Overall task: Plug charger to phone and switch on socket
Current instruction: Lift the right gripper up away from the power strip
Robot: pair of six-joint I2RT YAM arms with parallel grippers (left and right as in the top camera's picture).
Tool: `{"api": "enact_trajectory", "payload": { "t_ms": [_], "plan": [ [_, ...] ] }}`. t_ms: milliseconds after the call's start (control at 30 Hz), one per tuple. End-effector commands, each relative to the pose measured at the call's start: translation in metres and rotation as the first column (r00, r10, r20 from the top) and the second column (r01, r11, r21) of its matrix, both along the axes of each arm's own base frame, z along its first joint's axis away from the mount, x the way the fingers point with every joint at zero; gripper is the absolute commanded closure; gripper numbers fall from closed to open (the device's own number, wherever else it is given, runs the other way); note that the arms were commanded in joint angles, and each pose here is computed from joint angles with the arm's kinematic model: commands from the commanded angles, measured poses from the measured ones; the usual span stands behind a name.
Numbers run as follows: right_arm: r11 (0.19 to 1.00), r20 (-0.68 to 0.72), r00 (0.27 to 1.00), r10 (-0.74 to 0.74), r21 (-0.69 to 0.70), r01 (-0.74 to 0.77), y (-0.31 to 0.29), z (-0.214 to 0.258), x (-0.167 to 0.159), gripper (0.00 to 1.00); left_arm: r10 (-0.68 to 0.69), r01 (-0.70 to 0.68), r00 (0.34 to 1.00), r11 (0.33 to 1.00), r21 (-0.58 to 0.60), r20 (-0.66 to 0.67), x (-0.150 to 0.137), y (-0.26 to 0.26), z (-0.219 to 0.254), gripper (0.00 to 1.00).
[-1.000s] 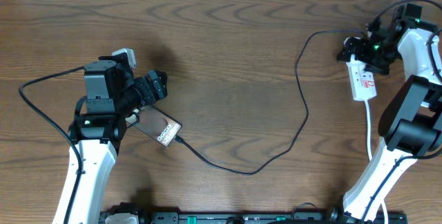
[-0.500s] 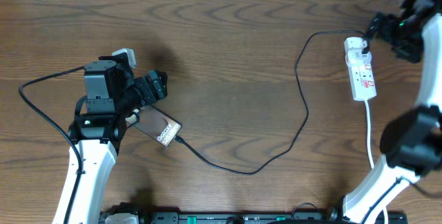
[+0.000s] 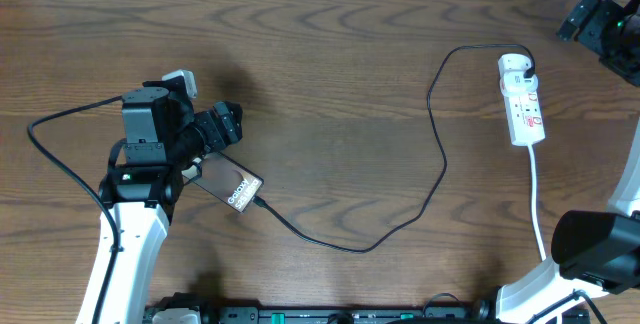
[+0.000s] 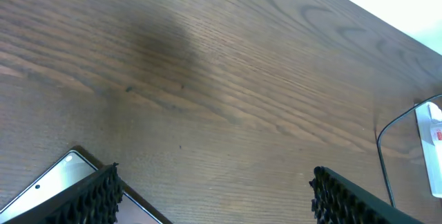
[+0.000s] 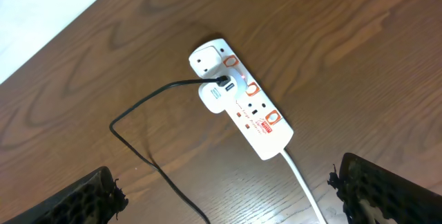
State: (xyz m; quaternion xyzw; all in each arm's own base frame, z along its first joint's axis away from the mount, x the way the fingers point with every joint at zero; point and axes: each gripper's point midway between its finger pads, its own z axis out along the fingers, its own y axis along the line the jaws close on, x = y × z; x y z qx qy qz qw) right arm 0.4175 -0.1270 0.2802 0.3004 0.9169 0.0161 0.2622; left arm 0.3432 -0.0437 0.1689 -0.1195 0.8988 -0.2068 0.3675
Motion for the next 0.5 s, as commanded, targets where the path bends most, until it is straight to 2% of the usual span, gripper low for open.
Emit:
{"api": "enact_trajectory", "payload": {
  "t_ms": [0, 300, 467],
  "plan": [
    [1.0, -0.01, 1.0, -0.024, -0.001, 0.024, -0.002, -0.003, 0.0, 0.01, -0.006, 0.005, 1.0, 1.0, 0.024, 0.013, 0.003, 0.002, 0.004, 0.14],
    [1.0, -0.01, 1.0, -0.024, -0.001, 0.024, -0.002, -0.003, 0.0, 0.01, -0.006, 0.006, 1.0, 1.0, 0.024, 0.011, 0.003, 0.002, 0.003, 0.14],
    [1.0, -0.01, 1.0, -0.024, -0.001, 0.024, -0.002, -0.003, 0.0, 0.01, 0.029, -0.027, 0.999, 0.997, 0.066, -0.017, -0.015, 0.01, 0.001, 0.14]
  ]
}}
